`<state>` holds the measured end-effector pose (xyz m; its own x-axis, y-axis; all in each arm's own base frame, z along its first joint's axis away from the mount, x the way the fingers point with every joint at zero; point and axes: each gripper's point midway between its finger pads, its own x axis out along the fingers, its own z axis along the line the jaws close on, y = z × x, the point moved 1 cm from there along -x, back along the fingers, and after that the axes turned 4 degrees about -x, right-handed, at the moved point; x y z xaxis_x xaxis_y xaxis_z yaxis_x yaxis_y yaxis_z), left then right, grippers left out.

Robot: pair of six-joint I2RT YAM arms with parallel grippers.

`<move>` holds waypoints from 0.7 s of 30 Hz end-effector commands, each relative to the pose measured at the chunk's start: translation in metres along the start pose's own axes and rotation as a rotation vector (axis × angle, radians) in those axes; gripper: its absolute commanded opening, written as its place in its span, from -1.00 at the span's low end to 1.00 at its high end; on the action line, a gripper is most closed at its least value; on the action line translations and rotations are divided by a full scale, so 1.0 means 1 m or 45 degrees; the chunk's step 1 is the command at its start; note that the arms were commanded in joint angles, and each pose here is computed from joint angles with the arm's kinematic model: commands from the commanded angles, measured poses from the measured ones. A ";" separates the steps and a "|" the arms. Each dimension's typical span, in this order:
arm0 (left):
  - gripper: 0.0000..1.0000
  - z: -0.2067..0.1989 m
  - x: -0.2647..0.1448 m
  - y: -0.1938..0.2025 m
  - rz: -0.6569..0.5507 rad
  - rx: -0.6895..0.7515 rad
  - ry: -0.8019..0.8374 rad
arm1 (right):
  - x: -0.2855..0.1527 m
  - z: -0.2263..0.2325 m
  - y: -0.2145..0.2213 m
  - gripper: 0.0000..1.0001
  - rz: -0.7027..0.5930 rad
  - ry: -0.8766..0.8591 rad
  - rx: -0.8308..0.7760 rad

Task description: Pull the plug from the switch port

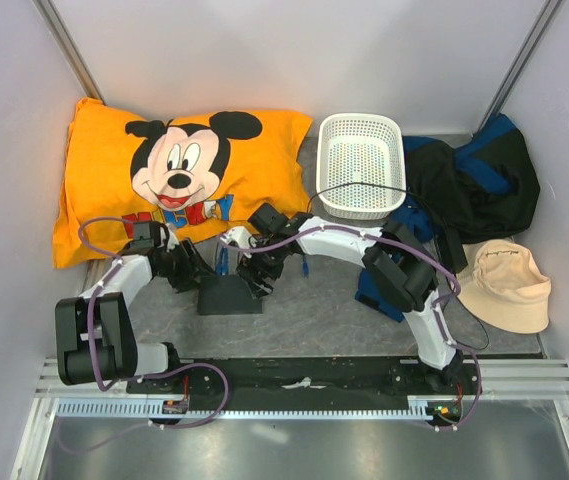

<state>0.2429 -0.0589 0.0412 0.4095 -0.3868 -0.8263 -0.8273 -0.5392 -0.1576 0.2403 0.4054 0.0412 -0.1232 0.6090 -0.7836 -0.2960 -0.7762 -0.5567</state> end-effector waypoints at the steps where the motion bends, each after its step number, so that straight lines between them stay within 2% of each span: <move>1: 0.26 -0.017 -0.005 -0.006 -0.002 0.069 0.085 | 0.010 0.069 -0.012 0.67 -0.023 -0.182 -0.129; 7: 0.26 -0.027 -0.015 -0.026 -0.092 0.127 0.087 | 0.027 0.121 -0.026 0.68 -0.041 -0.266 -0.234; 8: 0.40 -0.025 -0.019 -0.034 -0.143 0.132 0.041 | 0.028 0.126 -0.029 0.70 -0.043 -0.260 -0.255; 11: 0.52 -0.017 -0.046 -0.063 -0.320 0.155 -0.146 | 0.026 0.131 -0.036 0.70 -0.047 -0.219 -0.302; 15: 0.64 -0.020 -0.077 -0.073 -0.400 0.144 -0.247 | -0.015 0.093 -0.037 0.71 -0.064 -0.076 -0.258; 19: 0.64 -0.016 -0.088 -0.052 -0.342 0.046 -0.276 | -0.061 0.042 -0.044 0.72 -0.117 0.055 -0.174; 21: 0.65 -0.013 -0.096 -0.047 -0.365 -0.036 -0.276 | -0.072 0.022 -0.042 0.72 -0.091 0.093 -0.148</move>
<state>0.2793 -0.0132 0.1360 0.6047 -0.1064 -0.7893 -0.7021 -0.5391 -0.4652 0.1852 0.4214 0.0855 -0.1528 0.6196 -0.7699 -0.1712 -0.7839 -0.5969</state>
